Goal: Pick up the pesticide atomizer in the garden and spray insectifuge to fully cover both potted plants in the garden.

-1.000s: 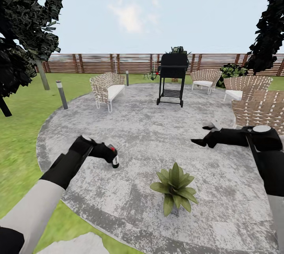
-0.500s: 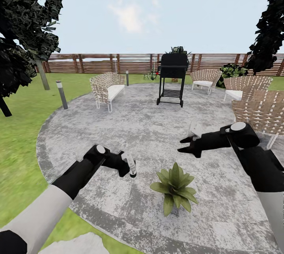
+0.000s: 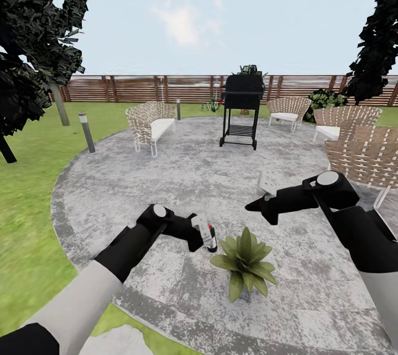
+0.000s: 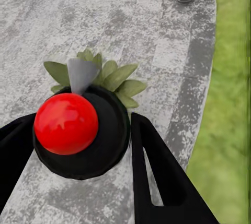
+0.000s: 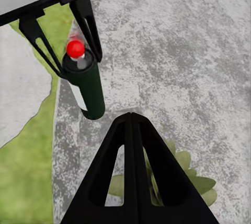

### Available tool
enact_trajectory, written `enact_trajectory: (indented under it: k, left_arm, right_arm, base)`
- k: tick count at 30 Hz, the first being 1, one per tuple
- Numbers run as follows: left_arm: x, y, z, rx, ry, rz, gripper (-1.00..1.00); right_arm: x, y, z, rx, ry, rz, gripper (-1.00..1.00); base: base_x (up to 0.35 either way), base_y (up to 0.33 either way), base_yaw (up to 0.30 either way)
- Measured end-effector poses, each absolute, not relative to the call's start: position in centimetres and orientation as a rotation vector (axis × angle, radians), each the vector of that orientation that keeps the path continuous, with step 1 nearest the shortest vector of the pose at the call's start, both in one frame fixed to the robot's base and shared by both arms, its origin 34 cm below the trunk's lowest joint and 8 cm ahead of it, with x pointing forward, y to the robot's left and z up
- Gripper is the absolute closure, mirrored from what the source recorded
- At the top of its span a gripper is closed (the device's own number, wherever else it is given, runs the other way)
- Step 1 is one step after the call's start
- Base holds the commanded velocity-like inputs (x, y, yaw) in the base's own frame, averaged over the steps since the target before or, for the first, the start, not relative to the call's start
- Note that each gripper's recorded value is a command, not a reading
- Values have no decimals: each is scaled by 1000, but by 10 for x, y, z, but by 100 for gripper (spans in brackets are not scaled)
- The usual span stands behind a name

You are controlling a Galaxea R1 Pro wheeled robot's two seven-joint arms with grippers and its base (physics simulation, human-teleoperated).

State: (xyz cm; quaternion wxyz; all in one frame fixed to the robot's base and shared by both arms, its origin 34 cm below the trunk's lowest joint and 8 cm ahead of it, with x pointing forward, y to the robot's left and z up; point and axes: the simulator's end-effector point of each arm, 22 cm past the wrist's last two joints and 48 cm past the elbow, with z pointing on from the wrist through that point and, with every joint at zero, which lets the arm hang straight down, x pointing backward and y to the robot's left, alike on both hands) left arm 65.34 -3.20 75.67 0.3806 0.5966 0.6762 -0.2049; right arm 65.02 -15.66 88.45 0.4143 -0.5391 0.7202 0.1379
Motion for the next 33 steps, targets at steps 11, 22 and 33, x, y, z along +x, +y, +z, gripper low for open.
enact_trajectory:
  k: [11, 22, 33]
  left_arm:
    - [637, -77, 771, 1540, 1670, -580, 100]
    - [630, -99, 787, 1531, 1647, -610, 100]
    - [633, -102, 795, 1523, 1645, -600, 100]
  right_arm:
    - [650, -154, 885, -1357, 1805, 350, 100]
    - [648, -148, 882, -1371, 1804, 354, 100]
    - [646, -144, 880, -1383, 1802, 359, 100]
  base:
    - [0, 0, 0]
    - [0, 0, 0]
    - [0, 0, 0]
